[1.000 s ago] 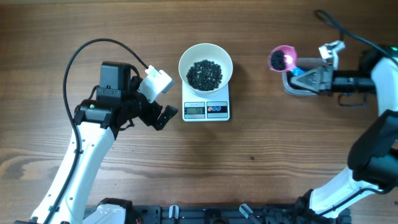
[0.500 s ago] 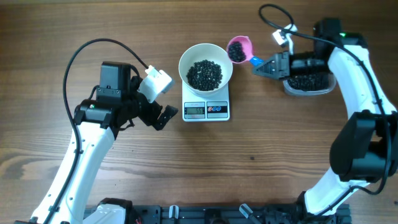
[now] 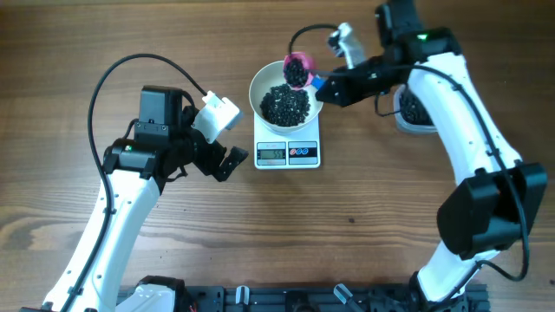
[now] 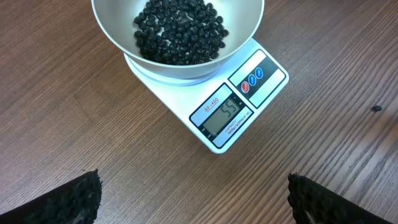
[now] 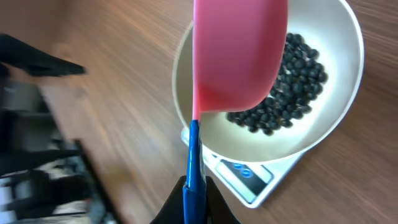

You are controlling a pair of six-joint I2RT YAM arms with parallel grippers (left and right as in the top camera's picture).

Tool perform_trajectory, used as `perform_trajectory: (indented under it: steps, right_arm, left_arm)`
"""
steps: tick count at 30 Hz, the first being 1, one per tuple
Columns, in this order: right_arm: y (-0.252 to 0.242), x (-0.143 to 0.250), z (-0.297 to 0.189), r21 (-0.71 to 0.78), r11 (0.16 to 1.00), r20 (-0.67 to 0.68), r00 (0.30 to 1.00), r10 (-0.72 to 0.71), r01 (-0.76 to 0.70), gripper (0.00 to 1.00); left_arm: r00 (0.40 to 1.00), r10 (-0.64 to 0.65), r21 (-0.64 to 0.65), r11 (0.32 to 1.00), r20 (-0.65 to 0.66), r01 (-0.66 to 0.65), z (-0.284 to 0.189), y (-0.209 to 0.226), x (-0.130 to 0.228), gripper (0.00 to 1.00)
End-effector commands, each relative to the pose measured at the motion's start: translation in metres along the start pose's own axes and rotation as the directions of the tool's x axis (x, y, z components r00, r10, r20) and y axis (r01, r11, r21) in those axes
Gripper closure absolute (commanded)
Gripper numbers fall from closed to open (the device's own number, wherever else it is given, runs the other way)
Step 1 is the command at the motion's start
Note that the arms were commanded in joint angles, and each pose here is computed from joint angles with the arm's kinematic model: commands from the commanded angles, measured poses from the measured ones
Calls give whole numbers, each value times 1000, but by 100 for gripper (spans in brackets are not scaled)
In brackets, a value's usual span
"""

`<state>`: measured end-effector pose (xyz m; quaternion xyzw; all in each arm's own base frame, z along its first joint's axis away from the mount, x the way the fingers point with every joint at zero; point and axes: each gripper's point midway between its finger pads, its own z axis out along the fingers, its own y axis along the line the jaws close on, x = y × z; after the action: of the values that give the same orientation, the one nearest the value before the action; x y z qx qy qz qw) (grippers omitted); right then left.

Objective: Scoop item into bowl and weigh 150g on scale
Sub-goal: 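Carry the filled scoop to the bowl and pour beans in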

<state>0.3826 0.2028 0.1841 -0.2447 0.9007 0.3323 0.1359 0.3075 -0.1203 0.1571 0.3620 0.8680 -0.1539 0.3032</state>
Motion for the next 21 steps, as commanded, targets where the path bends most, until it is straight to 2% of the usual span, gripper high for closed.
perform_trajectory:
  steps: [1,5,11,14,21]
  right_arm:
    - [-17,-2,8,226,971,-61,996,-64,76,96]
    - [-17,2,17,339,924,-136,981,-140,178,96]
    - [-21,3,21,523,773,-271,930,-250,360,96]
    - [-18,1,21,571,709,-310,908,-282,415,96]
    - [-14,-4,20,624,618,-357,878,-319,478,96]
  left_arm:
    - [1000,-15,-5,1000,-1,15,0,1,2,0]
    - [1000,-15,-5,1000,-1,15,0,1,2,0]
    - [1000,-14,-5,1000,-1,14,0,1,2,0]
    - [1000,-15,-5,1000,-1,15,0,1,2,0]
    - [1000,-15,-5,1000,-1,15,0,1,2,0]
